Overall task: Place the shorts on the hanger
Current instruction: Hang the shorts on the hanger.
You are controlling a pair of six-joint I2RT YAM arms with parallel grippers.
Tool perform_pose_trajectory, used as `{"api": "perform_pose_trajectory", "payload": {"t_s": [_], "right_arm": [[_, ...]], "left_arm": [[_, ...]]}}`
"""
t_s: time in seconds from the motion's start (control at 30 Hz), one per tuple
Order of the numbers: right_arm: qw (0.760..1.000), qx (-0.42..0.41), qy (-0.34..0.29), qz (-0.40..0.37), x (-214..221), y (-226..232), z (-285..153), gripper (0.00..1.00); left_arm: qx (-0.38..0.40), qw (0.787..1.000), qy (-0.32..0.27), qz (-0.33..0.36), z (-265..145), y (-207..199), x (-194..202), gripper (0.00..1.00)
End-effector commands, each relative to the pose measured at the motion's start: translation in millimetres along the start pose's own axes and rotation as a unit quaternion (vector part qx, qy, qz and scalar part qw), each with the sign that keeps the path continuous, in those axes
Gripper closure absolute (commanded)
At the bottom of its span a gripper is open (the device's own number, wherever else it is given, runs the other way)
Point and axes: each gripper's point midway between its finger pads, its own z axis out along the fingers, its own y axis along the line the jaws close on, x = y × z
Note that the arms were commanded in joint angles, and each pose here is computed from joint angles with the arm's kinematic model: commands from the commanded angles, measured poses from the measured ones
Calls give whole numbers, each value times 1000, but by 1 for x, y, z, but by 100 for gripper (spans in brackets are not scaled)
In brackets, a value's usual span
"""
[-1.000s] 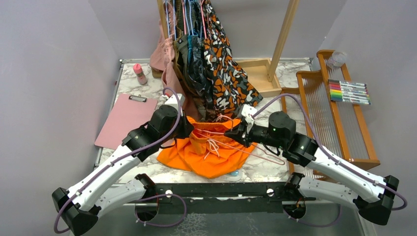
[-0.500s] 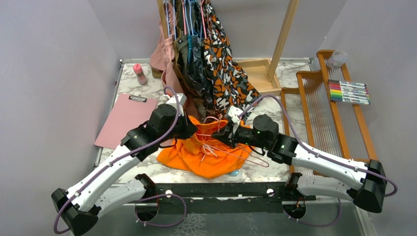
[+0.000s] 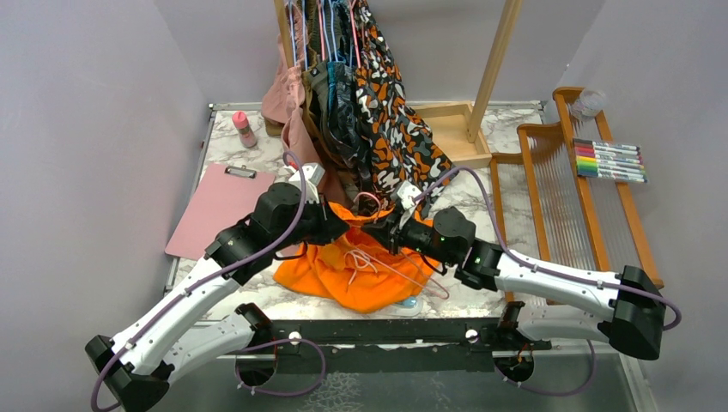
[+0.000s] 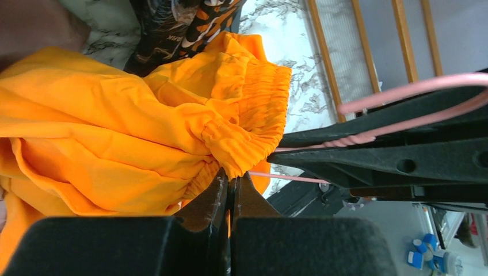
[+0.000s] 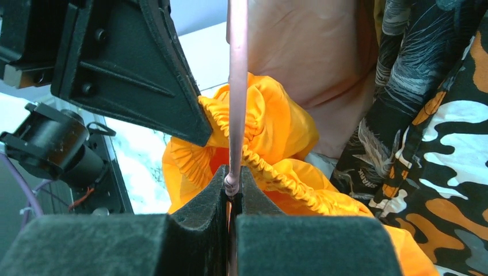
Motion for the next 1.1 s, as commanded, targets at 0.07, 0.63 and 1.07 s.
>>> {"api": "perform_pose_trajectory", "payload": {"t_s": [0.07, 0.63, 1.07], "right_arm": [[997, 4, -64, 47, -19, 3, 8, 99], [984, -106, -111, 93, -47, 43, 5, 99], [953, -139, -211, 170, -92, 52, -22, 99]], "left_arm": [[106, 994, -31, -10, -22, -54, -28, 100], [161, 987, -14, -7, -25, -91, -22, 100], [173, 985, -11, 3, -27, -104, -15, 89]]}}
